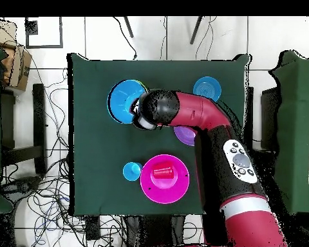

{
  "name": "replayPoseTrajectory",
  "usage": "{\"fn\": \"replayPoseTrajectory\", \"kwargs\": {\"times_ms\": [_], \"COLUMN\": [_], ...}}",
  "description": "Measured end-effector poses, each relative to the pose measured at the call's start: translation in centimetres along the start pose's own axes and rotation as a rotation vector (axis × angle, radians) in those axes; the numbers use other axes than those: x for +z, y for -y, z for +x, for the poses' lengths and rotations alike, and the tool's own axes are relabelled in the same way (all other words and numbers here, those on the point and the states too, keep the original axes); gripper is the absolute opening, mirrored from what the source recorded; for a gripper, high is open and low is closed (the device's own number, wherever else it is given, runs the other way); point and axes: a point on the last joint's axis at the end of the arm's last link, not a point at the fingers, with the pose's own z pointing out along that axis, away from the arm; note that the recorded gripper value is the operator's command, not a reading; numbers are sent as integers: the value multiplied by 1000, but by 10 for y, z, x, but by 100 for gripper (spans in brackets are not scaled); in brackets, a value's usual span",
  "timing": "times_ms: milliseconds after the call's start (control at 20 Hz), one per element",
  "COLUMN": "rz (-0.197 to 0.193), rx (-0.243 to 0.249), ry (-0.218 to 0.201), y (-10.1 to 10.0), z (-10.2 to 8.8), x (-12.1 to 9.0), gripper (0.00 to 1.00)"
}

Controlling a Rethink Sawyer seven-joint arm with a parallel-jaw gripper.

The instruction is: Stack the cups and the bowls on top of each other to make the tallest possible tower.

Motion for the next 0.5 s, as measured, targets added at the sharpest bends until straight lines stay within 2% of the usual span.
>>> {"fn": "replayPoseTrajectory", "kwargs": {"times_ms": [500], "rz": [14], "rx": [21], "ry": [20], "y": [10], "z": [-16], "x": [4], "gripper": [0]}}
